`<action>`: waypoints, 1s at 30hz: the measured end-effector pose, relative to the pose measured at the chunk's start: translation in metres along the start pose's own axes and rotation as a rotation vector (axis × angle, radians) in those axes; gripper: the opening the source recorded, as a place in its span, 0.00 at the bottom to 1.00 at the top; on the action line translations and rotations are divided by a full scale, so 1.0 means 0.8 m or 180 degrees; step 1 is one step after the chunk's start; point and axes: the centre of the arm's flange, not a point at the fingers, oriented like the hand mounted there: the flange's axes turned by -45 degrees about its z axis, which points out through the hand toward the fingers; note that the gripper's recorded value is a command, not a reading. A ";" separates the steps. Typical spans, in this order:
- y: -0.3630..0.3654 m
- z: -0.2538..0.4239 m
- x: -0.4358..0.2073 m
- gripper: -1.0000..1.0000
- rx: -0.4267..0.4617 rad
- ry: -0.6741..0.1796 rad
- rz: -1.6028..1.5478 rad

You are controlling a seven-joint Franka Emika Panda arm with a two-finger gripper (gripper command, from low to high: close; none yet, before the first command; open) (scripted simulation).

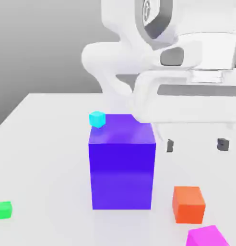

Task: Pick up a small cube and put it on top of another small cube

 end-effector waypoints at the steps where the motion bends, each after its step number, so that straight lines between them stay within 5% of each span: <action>1: -0.008 0.021 -0.002 0.50 0.0016 -0.0075 -0.0020; 12: -0.085 0.242 -0.057 0.50 0.0201 -0.0695 -0.0199; 13: -0.086 0.260 -0.062 0.00 0.0202 -0.0699 -0.0201; 24: -0.079 0.204 -0.050 0.00 0.0202 -0.0705 -0.0190; 30: 0.086 0.202 -0.055 0.00 0.0067 -0.0792 0.0247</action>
